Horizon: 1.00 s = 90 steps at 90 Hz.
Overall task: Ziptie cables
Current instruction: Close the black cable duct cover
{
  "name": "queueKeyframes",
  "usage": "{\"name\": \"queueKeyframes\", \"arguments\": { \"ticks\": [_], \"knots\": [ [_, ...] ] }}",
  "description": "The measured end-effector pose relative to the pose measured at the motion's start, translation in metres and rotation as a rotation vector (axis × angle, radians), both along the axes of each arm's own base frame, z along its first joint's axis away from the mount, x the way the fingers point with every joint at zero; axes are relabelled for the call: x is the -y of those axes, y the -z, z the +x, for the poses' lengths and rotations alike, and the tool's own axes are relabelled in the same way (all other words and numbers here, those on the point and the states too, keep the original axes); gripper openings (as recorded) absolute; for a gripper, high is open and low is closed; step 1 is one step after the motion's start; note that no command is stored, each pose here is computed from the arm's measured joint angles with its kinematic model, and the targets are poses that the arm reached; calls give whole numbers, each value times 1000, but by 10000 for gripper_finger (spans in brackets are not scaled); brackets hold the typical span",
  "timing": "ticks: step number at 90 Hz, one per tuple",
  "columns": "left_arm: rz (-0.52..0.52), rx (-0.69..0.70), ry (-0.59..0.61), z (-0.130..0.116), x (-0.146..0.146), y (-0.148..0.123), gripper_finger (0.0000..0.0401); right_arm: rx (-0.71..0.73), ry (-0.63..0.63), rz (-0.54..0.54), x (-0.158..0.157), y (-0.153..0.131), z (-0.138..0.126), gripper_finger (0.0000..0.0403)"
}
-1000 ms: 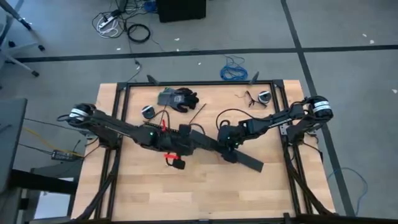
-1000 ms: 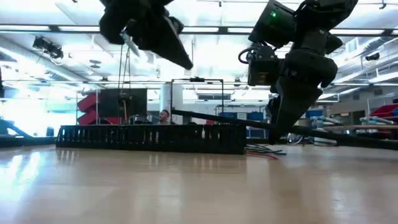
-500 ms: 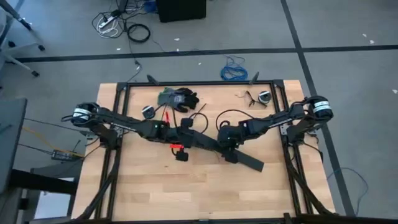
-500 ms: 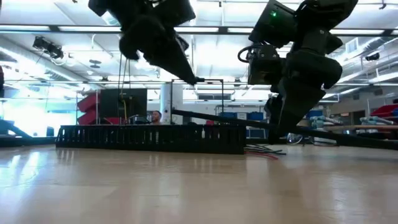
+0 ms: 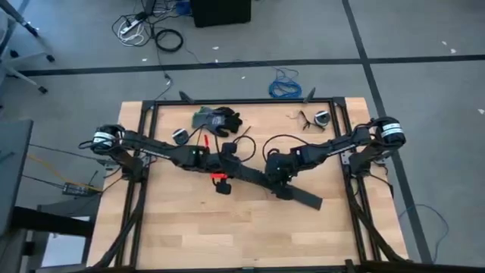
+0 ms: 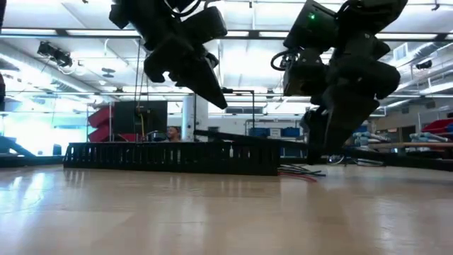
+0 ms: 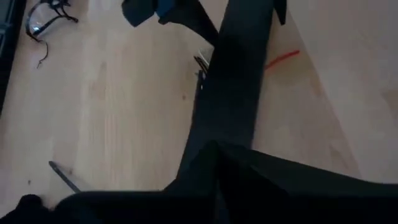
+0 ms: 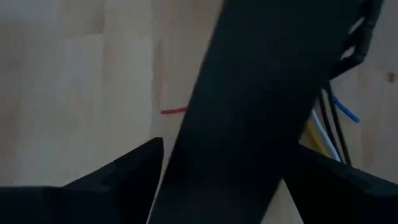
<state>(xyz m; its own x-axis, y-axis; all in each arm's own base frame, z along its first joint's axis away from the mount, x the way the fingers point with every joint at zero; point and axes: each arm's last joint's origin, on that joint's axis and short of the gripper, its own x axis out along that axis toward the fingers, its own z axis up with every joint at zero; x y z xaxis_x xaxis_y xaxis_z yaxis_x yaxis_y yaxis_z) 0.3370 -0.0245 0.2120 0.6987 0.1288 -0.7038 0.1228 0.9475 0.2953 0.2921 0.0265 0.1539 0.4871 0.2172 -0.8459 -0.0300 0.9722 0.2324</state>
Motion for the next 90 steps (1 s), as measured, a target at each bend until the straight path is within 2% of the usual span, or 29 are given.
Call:
{"name": "queueKeyframes", "arguments": {
  "ticks": [40,48,68,75,90],
  "knots": [
    [-2,-2,-1,0,-1,0,0,17,4,-41,1,0,1,302],
    [-2,-2,-1,0,-1,0,0,17,6,-43,1,0,1,283],
    [-2,-4,-1,0,-1,0,0,16,7,-45,1,0,1,200],
    [-2,-4,-1,0,-1,0,0,20,7,-45,1,-1,1,187],
    [-2,-5,-1,0,-1,0,0,15,9,-46,1,0,1,187]
  ]
}}
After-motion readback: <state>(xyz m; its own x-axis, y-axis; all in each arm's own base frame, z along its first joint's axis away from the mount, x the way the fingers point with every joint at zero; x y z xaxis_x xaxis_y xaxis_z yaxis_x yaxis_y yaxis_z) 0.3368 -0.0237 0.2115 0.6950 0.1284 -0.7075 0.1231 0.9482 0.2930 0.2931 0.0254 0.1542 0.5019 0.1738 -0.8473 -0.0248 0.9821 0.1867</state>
